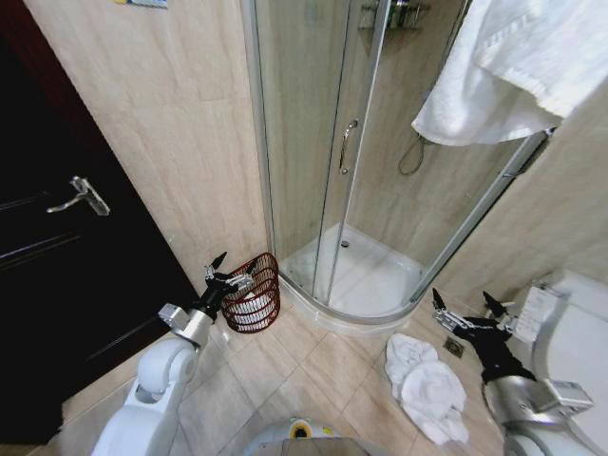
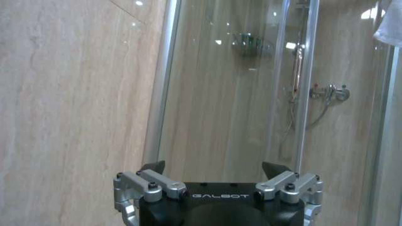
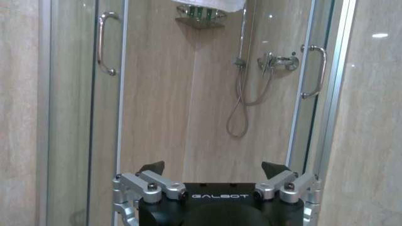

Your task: Discard the used towel into the hamper.

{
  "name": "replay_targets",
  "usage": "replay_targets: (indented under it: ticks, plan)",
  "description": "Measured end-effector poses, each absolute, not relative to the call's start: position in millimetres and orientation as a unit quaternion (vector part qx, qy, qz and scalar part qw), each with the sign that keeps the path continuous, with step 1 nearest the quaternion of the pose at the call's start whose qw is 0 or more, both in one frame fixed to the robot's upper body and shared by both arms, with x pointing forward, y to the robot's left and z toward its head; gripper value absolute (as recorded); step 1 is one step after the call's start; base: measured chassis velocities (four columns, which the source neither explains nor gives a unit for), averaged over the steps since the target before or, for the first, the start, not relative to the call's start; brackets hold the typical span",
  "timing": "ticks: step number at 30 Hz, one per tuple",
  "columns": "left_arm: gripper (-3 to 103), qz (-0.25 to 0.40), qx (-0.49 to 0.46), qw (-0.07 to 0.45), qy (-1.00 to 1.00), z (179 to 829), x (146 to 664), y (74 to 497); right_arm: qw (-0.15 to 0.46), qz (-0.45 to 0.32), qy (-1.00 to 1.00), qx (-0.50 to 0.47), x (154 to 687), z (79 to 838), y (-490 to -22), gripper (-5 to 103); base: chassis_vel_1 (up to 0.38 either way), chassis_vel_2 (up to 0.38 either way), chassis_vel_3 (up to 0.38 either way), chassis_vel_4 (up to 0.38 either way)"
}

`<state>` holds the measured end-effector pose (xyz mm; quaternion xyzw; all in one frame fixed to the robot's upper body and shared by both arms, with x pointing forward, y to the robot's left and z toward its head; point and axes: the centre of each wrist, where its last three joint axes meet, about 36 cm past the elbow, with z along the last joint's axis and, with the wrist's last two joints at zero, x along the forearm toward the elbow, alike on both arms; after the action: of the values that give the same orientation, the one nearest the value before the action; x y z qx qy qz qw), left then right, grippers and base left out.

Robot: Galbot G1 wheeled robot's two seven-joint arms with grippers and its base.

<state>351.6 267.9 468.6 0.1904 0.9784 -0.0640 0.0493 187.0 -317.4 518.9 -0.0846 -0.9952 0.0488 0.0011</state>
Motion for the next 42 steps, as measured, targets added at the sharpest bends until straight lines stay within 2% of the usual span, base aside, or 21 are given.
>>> replay_targets:
  ticks: [21,28,42]
  plan:
    - [100,-0.071,0.185,0.055,0.979,473,352,260,-0.012,0.046,-0.995,-0.089,189,518,-315,100,-0.117,0.117,0.123,-0.121]
    - [100,-0.077,0.185,0.081,0.976,480,355,259,-0.01,0.048,-0.994,-0.095,189,518,-316,100,-0.005,0.009,0.002,-0.006]
    - [100,-0.073,0.192,0.08,0.975,487,353,257,-0.012,0.048,-0.994,-0.094,190,519,-315,100,0.0,0.0,0.0,0.0]
